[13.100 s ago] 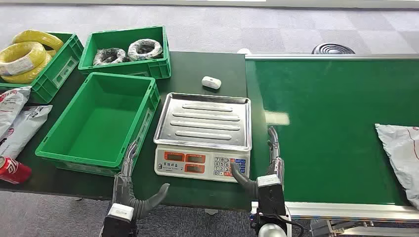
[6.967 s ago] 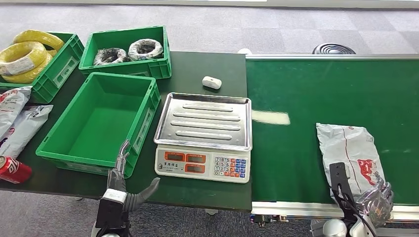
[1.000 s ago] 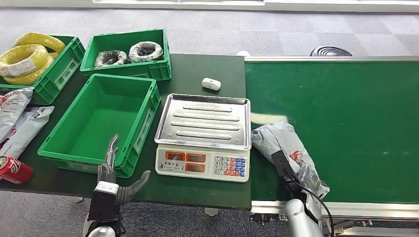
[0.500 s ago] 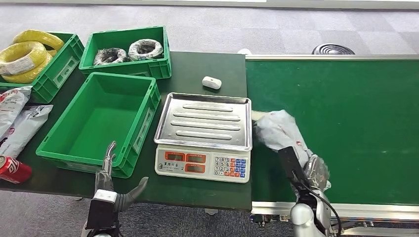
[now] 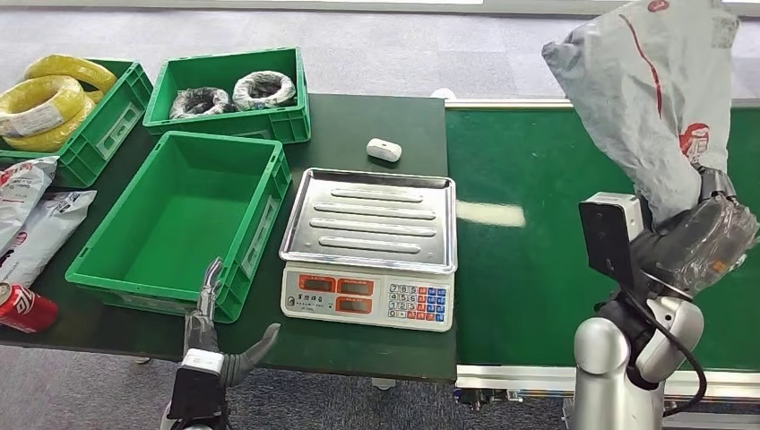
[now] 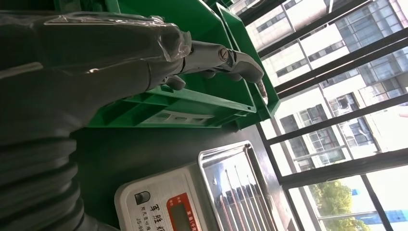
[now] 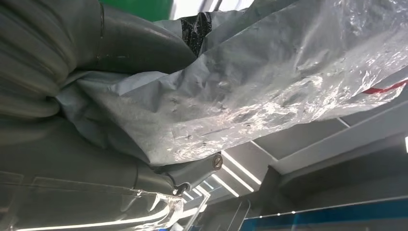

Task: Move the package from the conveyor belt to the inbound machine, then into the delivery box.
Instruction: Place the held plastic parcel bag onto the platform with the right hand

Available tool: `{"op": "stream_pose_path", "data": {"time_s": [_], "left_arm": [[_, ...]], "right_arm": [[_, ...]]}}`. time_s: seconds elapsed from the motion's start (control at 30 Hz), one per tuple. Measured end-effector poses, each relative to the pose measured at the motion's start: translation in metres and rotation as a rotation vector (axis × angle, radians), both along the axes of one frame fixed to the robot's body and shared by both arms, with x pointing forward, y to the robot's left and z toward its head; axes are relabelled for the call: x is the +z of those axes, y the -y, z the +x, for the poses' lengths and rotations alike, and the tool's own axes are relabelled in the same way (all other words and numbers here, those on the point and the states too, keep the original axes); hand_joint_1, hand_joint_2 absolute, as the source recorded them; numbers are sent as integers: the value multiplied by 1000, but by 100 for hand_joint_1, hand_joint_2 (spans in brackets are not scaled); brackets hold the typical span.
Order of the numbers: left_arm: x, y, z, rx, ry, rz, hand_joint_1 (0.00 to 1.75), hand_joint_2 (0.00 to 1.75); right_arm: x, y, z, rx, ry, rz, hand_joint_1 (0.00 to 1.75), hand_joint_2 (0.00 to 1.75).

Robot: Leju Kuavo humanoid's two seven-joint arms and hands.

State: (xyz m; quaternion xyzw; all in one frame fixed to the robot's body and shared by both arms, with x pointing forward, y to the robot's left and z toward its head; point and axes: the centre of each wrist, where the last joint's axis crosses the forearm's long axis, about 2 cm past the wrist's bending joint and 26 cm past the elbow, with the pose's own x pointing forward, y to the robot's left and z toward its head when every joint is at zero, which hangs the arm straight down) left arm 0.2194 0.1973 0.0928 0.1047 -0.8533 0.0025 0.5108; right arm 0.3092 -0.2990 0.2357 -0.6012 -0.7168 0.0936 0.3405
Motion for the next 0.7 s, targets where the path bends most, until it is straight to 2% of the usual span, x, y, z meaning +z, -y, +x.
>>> {"op": "stream_pose_path", "data": {"time_s": [0.1,0.23,0.4,0.53,0.7], "left_arm": [[0,1,0,2,2,-10,0,175],[2,1,5,-2,14,-20,0,175],[6,3,14,-11,28,-21,0,175],[6,3,17,-11,27,-26,0,175],[5,3,16,-5,18,-27,0,175]], "right_arm": [[12,-5,14,93,2,21,170,175],[20,-24,41,312,-51,-22,171,175],[24,-77,68,525,-115,-159,171,175],[21,-125,68,660,-141,-213,169,175],[13,-159,59,766,-171,-226,168,175]]}}
